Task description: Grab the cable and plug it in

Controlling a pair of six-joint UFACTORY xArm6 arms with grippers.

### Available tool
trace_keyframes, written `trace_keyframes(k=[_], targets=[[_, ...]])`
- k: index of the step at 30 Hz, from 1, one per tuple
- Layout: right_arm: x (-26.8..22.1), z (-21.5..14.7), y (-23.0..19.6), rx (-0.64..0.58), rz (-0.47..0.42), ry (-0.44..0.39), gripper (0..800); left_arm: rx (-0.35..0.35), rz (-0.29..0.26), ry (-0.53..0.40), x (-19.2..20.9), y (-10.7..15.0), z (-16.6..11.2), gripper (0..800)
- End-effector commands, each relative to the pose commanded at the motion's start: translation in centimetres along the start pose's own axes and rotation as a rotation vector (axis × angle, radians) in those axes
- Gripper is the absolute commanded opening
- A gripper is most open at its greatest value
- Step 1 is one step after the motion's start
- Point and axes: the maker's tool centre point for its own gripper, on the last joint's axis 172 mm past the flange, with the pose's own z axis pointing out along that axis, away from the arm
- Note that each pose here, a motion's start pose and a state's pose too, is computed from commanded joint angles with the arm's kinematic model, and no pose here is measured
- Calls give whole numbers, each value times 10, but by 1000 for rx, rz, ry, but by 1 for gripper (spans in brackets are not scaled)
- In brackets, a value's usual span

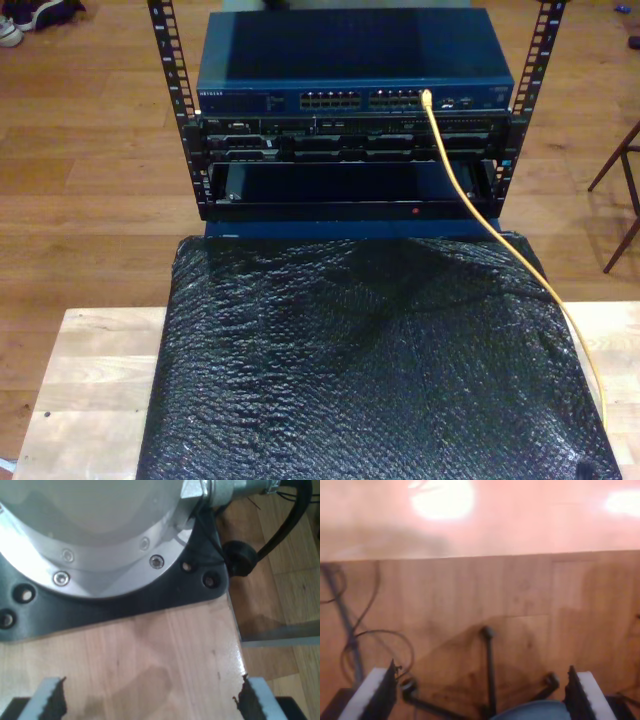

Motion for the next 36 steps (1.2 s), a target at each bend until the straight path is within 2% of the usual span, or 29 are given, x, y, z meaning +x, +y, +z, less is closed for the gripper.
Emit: trace_keyframes(k=[10,20,27,36], targets=[[0,20,-83,172,-52,26,798,0,0,0,0,0,0,800],[29,56,-143,181,-49,131,798,0,0,0,0,0,0,800],[49,82,-160,178,-46,175,798,0,0,0,0,0,0,800],[57,89,-162,176,-44,191,798,0,0,0,0,0,0,800]])
